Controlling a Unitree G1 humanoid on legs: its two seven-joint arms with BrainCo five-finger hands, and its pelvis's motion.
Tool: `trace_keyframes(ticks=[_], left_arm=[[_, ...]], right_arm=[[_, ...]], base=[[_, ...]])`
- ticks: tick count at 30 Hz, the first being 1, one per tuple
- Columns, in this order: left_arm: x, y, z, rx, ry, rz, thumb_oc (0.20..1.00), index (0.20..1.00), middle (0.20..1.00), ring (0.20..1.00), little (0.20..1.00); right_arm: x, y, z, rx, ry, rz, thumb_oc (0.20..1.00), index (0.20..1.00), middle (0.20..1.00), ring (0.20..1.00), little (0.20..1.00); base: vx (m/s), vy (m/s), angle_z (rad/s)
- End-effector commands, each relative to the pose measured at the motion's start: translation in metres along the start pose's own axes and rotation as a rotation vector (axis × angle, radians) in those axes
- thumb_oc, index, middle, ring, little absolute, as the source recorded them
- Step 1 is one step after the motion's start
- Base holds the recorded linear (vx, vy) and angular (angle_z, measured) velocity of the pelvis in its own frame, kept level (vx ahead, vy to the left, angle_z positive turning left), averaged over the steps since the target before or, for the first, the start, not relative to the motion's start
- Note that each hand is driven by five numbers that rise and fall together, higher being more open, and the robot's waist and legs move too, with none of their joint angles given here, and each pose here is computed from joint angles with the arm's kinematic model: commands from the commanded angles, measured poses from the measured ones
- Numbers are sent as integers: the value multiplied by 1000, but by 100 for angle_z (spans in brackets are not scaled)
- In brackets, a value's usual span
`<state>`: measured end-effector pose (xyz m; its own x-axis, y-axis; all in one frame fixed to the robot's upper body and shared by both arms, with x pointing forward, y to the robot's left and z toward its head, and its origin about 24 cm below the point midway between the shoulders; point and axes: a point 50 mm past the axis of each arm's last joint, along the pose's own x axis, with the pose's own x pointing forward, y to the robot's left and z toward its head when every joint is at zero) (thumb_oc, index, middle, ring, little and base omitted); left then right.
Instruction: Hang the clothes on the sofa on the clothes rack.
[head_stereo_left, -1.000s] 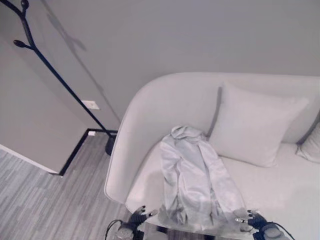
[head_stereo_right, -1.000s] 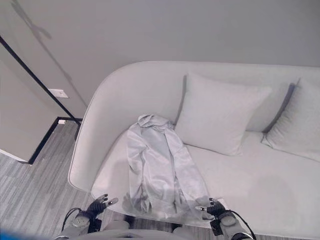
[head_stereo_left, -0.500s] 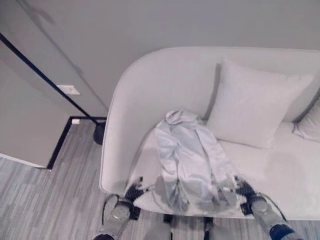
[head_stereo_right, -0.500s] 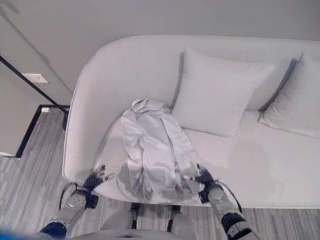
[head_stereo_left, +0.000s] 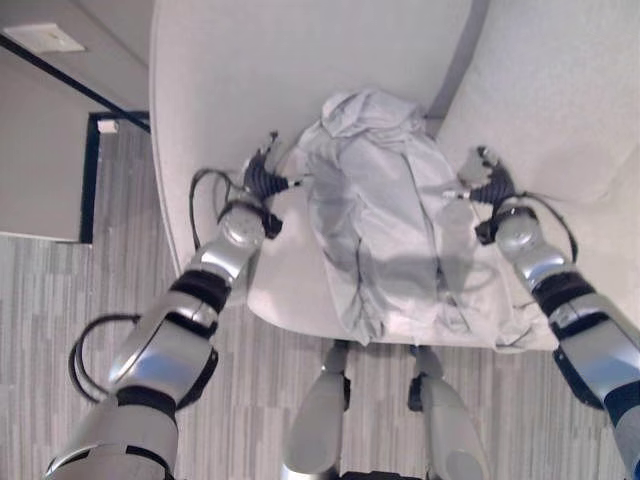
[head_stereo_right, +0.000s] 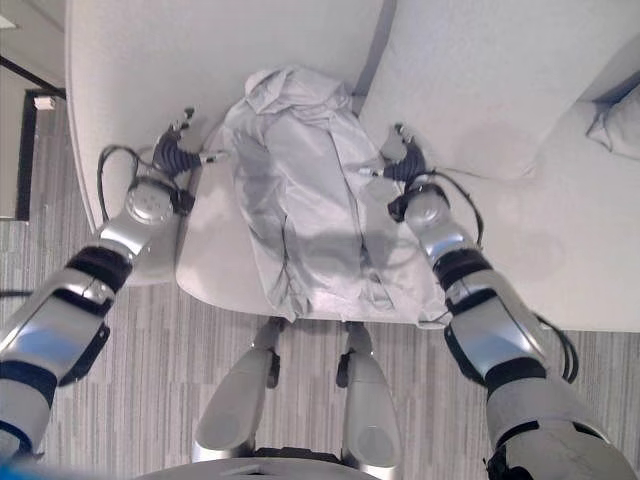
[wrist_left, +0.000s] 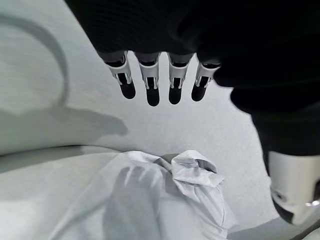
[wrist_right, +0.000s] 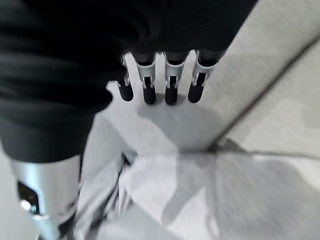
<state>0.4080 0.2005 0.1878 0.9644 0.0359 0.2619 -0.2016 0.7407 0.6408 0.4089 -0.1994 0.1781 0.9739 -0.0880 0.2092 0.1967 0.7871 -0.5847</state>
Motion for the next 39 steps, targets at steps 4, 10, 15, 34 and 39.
trace_keyframes(ticks=[4, 10, 15, 34, 39], left_arm=[[16, 26, 5, 45, 64, 93, 1000, 1000, 1000, 1000, 1000], [24, 42, 14, 85, 81, 124, 1000, 1000, 1000, 1000, 1000], [28, 52, 24, 85, 73, 152, 1000, 1000, 1000, 1000, 1000], [32, 55, 34, 103, 53, 171, 1000, 1000, 1000, 1000, 1000], [34, 61, 43, 116, 24, 193, 1000, 1000, 1000, 1000, 1000]], right_arm=[[14, -26, 15, -18, 1, -82, 1000, 1000, 1000, 1000, 1000], [22, -45, 29, -11, -4, -149, 1000, 1000, 1000, 1000, 1000], [26, -53, 40, -22, -20, -166, 1000, 1000, 1000, 1000, 1000], [25, 10, 77, -208, -168, 9, 1000, 1000, 1000, 1000, 1000], [17, 39, 77, -249, -189, 85, 1000, 1000, 1000, 1000, 1000]], base=[[-70, 0, 3], [-51, 18, 3], [-23, 7, -1], [-2, -1, 0], [2, 3, -1]])
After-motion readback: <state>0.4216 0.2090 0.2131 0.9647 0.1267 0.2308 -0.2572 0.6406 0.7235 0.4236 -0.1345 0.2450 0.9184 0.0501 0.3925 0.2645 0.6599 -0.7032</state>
